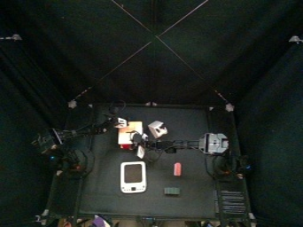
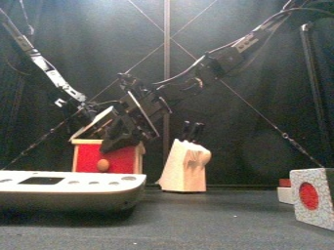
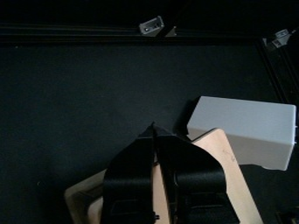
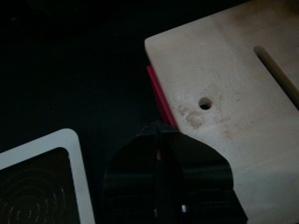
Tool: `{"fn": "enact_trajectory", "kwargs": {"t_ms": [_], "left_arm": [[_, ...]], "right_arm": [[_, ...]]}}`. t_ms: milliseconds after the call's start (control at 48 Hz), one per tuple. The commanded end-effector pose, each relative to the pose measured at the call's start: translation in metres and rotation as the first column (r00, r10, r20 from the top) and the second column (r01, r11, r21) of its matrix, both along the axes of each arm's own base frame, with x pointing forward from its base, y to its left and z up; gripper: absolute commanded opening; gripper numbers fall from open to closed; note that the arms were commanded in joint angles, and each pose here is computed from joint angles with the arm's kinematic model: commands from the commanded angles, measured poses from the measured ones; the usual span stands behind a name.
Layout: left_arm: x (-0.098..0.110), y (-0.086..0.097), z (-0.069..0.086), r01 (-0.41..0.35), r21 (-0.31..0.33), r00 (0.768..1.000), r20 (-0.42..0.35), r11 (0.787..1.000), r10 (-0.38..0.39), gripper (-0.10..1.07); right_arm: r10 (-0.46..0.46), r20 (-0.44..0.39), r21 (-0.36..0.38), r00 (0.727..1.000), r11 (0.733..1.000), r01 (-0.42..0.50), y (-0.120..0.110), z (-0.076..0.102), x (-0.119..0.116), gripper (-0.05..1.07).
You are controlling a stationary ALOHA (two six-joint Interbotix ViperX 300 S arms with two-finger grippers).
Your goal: Close drawer
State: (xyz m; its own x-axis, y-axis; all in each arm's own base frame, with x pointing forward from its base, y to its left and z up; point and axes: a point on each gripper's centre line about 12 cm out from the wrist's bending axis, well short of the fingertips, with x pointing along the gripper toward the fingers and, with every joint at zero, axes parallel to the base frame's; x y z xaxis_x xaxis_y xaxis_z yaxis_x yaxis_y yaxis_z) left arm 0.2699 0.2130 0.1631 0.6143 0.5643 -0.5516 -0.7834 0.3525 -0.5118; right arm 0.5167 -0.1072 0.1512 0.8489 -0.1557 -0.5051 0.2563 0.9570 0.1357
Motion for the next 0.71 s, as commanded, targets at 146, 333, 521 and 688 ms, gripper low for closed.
{"fn": "enact_trajectory", "kwargs": {"t_ms": [146, 333, 521, 688], "left_arm": [[0.002, -0.001, 0.005, 0.006, 0.008, 1.0, 0.012, 1.0, -0.006, 0.4], [0.001, -0.001, 0.008, 0.006, 0.011, 1.0, 0.017, 1.0, -0.006, 0.4], [0.0, -0.002, 0.01, 0.005, 0.017, 1.0, 0.024, 1.0, -0.006, 0.4], [-0.003, -0.003, 0.025, -0.001, 0.058, 0.998, 0.063, 0.998, -0.003, 0.39]], "right_arm": [[-0.084, 0.034, -0.007, 0.996, 0.996, 0.084, -0.041, 0.019, 0.001, 0.44], [-0.114, 0.029, 0.016, 0.993, 0.993, 0.113, -0.049, 0.016, 0.002, 0.44], [-0.101, 0.024, 0.014, 0.995, 0.995, 0.101, -0.042, 0.017, -0.002, 0.44], [-0.051, 0.055, 0.007, 0.997, 0.999, 0.051, -0.015, 0.036, -0.004, 0.44]]}}
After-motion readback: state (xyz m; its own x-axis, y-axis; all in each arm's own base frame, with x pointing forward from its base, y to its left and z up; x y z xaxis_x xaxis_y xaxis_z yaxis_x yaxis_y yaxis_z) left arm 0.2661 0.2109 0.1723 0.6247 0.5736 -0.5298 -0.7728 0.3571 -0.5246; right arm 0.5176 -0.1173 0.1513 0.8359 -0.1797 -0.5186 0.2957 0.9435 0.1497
